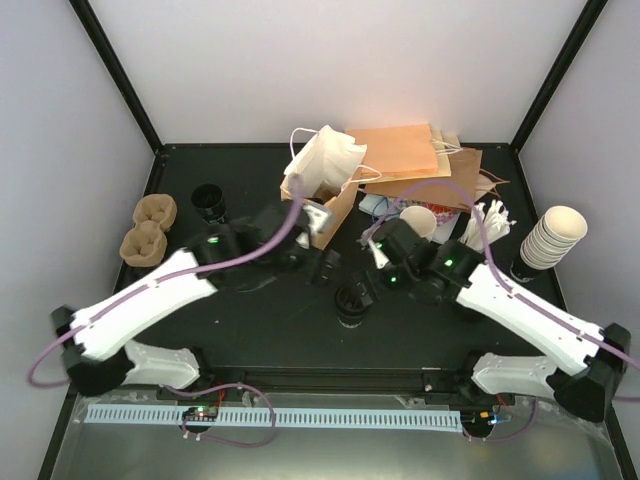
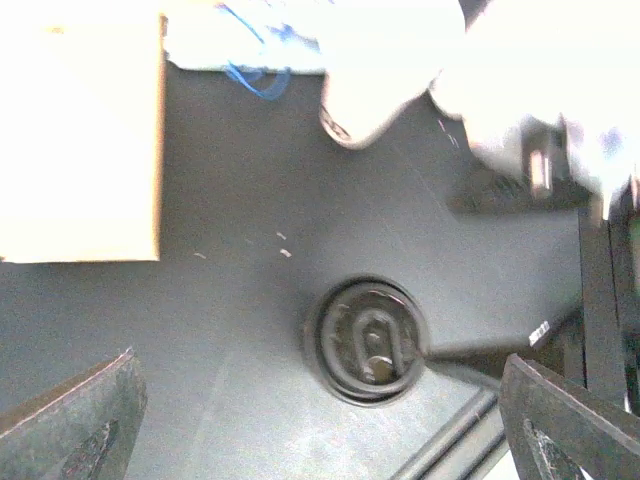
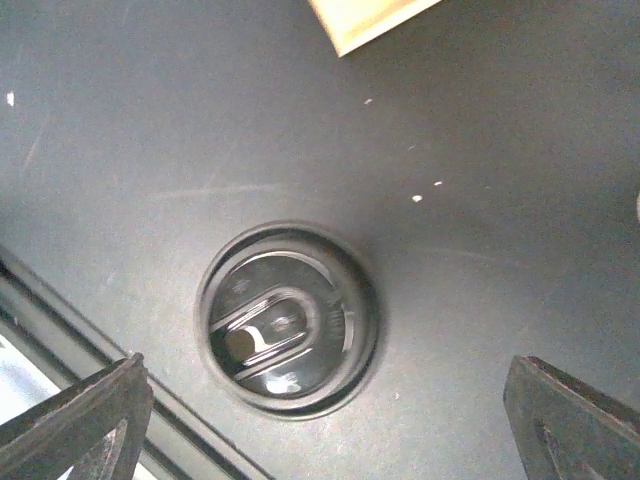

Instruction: Pack the takeout coffee

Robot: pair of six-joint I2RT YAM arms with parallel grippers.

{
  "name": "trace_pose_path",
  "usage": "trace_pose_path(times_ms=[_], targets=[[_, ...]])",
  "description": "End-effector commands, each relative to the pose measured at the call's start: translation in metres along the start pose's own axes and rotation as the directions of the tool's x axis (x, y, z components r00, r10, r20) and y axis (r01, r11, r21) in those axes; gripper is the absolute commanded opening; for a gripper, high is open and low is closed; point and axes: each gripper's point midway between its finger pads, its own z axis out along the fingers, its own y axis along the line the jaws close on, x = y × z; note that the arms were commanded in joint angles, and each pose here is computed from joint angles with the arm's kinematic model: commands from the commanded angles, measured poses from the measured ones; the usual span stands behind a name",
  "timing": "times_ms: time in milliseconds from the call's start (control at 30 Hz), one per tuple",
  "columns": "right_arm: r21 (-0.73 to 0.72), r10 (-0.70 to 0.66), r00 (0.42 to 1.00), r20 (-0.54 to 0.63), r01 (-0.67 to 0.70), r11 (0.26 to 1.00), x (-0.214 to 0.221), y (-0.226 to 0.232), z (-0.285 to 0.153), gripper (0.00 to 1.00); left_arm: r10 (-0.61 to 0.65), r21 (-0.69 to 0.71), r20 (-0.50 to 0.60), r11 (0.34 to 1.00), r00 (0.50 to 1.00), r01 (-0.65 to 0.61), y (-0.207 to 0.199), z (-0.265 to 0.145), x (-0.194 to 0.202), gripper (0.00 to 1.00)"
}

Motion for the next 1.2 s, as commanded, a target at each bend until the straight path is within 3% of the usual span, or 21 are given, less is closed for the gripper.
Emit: trace_pose_path(times_ms=[0, 133, 400, 1167], targets=[[0.081, -0.094, 0.992, -0.08, 0.101, 0.992, 0.013, 0.012, 0.003, 0.98, -0.104, -0.037, 0.17, 0.993, 0.98, 0.112, 0.052, -0.05, -0.02, 0.99], [0.074, -0.148, 0.981, -0.123, 0.158, 0.985, 0.016, 0.026, 0.014, 0.98, -0.191, -0.028, 0.206, 0.979, 0.96, 0.201, 0.091, -0.069, -0.018, 0.99], [0.113, -0.185, 0.964, -0.19, 0.209, 0.971, 0.021, 0.038, 0.037, 1.0, -0.278, -0.024, 0.231, 0.957, 0.932, 0.291, 0.129, -0.077, -0.011, 0.99], [0.15, -0.17, 0.945, -0.28, 0.218, 0.965, 0.033, 0.036, 0.071, 0.89, -0.311, -0.002, 0.25, 0.947, 0.917, 0.322, 0.142, -0.075, -0.005, 0.99]])
